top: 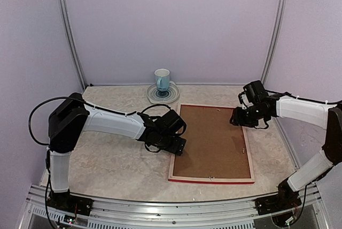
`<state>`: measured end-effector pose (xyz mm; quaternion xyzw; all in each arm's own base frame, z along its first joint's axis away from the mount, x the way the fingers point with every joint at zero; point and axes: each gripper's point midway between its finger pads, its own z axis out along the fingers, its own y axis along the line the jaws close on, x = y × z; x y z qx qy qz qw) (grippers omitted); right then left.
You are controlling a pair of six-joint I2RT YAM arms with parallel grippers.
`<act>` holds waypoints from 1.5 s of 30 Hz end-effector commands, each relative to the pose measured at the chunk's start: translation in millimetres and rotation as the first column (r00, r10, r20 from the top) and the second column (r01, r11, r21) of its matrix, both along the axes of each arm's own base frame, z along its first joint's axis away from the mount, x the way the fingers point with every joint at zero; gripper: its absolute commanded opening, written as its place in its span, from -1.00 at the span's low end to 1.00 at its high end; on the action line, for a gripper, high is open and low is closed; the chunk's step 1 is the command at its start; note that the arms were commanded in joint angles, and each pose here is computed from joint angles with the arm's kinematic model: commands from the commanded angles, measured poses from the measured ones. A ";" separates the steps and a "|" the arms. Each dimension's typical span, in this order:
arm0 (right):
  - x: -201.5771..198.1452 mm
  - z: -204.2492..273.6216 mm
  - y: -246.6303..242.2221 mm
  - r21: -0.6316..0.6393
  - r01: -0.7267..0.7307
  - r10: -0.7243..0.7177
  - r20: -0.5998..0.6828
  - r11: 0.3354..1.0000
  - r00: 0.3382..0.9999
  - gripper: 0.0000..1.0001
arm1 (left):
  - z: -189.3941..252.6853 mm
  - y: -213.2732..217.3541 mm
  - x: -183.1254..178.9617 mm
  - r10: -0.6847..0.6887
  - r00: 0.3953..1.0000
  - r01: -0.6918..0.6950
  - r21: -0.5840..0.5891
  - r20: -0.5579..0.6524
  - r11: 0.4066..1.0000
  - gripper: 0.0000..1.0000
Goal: Put the photo into the frame
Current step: Hold the photo frame at the center of the board.
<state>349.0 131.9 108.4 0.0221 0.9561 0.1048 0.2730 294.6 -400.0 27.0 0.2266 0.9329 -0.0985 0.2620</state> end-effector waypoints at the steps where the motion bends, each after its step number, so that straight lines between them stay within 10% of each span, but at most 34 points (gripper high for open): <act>1: -2.5 5.9 37.3 0.090 -0.109 0.106 0.036 0.990 0.994 -0.18 | -24.2 9.1 -8.0 0.007 0.999 -0.005 0.047 -0.041 0.999 0.74; 6: -6.2 -14.0 65.9 0.100 -0.162 0.163 -0.002 0.982 0.987 -0.72 | -21.6 9.4 -8.3 0.010 0.999 -0.008 0.041 -0.040 0.999 0.74; 45: -25.3 -91.3 93.1 0.079 -0.192 0.204 -0.174 0.978 0.964 -0.80 | 14.3 3.3 -21.2 -0.019 1.000 0.019 -0.012 -0.002 1.000 0.74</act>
